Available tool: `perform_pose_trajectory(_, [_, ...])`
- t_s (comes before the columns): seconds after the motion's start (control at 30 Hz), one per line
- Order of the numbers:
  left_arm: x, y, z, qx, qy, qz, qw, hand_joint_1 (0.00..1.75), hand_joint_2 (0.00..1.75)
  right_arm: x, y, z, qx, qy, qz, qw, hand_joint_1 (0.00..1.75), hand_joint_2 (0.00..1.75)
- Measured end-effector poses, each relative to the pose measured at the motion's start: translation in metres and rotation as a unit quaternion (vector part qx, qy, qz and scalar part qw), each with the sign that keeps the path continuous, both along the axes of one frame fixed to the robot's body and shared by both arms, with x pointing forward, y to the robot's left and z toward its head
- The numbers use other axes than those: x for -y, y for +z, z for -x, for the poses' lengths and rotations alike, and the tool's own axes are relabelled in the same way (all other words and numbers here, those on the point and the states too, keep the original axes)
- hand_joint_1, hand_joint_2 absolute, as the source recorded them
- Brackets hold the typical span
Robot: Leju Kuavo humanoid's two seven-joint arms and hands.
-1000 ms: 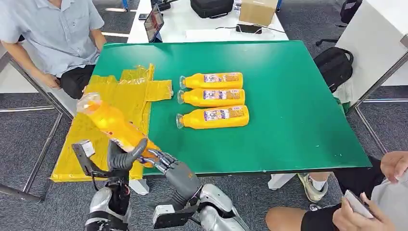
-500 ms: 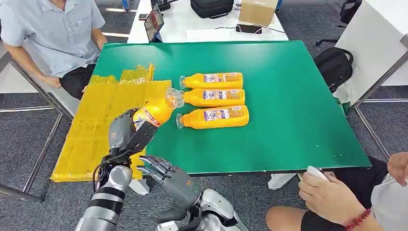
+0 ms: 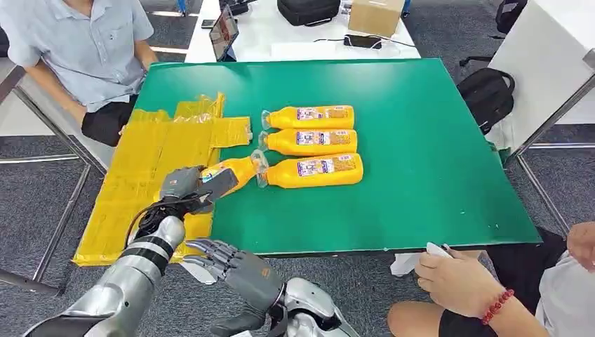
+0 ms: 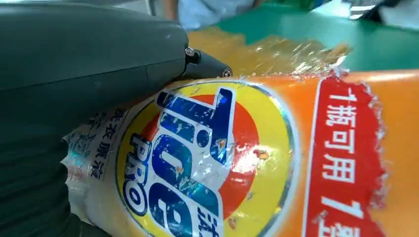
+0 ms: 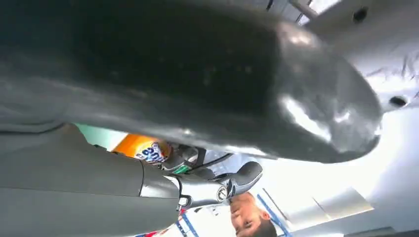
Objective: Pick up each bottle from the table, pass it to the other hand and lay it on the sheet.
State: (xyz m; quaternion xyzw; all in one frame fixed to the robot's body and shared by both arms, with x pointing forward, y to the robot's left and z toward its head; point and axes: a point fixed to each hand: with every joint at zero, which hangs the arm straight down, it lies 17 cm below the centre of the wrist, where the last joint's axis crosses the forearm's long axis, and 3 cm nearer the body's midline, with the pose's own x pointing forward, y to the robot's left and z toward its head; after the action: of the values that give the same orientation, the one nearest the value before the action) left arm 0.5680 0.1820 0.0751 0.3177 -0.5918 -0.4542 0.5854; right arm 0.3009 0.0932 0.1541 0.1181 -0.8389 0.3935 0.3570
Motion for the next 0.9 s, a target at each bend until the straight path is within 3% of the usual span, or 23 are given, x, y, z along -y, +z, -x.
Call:
perform_pose_trajectory(0.27, [-0.014, -0.012, -0.006, -0.042, 0.006, -0.009, 0.999, 1.75, 1.75, -0.006, 0.002, 0.001, -0.006, 0.011, -0.006, 1.000, 0.00, 0.00])
perform_pose_trajectory(0.37, [-0.017, -0.015, -0.007, -0.052, 0.005, -0.017, 0.998, 1.48, 1.75, -0.007, 0.003, 0.000, -0.009, 0.013, -0.009, 1.000, 0.00, 0.00])
perform_pose_trajectory(0.4, [-0.018, -0.016, -0.007, -0.056, 0.007, -0.018, 0.998, 1.59, 1.75, -0.007, 0.002, -0.001, -0.011, 0.013, -0.011, 1.000, 0.00, 0.00])
perform_pose_trajectory(0.43, [-0.019, -0.017, -0.008, -0.061, 0.008, -0.021, 0.998, 1.57, 1.75, -0.008, 0.002, -0.001, -0.013, 0.013, -0.011, 1.000, 0.00, 0.00])
perform_pose_trajectory(0.47, [-0.022, -0.018, -0.008, -0.065, 0.012, -0.023, 0.998, 1.48, 1.75, -0.008, 0.001, -0.002, -0.015, 0.013, -0.012, 1.000, 0.00, 0.00])
perform_pose_trajectory(0.53, [-0.026, -0.020, -0.009, -0.074, 0.017, -0.028, 0.997, 0.73, 1.75, -0.008, 0.000, -0.003, -0.020, 0.012, -0.014, 1.000, 0.00, 0.00])
perform_pose_trajectory(0.63, [-0.034, -0.025, -0.009, -0.094, 0.022, -0.050, 0.994, 0.73, 1.75, -0.009, -0.003, -0.003, -0.026, 0.013, -0.017, 0.999, 0.00, 0.00])
perform_pose_trajectory(0.67, [-0.036, -0.026, -0.009, -0.099, 0.023, -0.056, 0.993, 0.54, 1.75, -0.010, -0.004, -0.002, -0.027, 0.013, -0.016, 0.999, 0.00, 0.00])
perform_pose_trajectory(0.7, [-0.038, -0.028, -0.009, -0.103, 0.024, -0.059, 0.993, 1.26, 1.75, -0.010, -0.005, -0.002, -0.028, 0.014, -0.015, 0.999, 0.00, 0.00])
perform_pose_trajectory(0.73, [-0.040, -0.029, -0.009, -0.105, 0.025, -0.063, 0.992, 1.59, 1.75, -0.011, -0.007, -0.002, -0.029, 0.015, -0.013, 0.999, 0.00, 0.00])
perform_pose_trajectory(0.77, [-0.042, -0.029, -0.009, -0.107, 0.026, -0.064, 0.992, 1.75, 1.75, -0.011, -0.007, -0.002, -0.030, 0.015, -0.013, 0.999, 0.00, 0.00])
perform_pose_trajectory(0.9, [-0.054, -0.035, -0.007, -0.127, 0.039, -0.079, 0.988, 1.75, 1.75, -0.013, -0.010, -0.001, -0.036, 0.017, -0.015, 0.999, 0.00, 0.00])
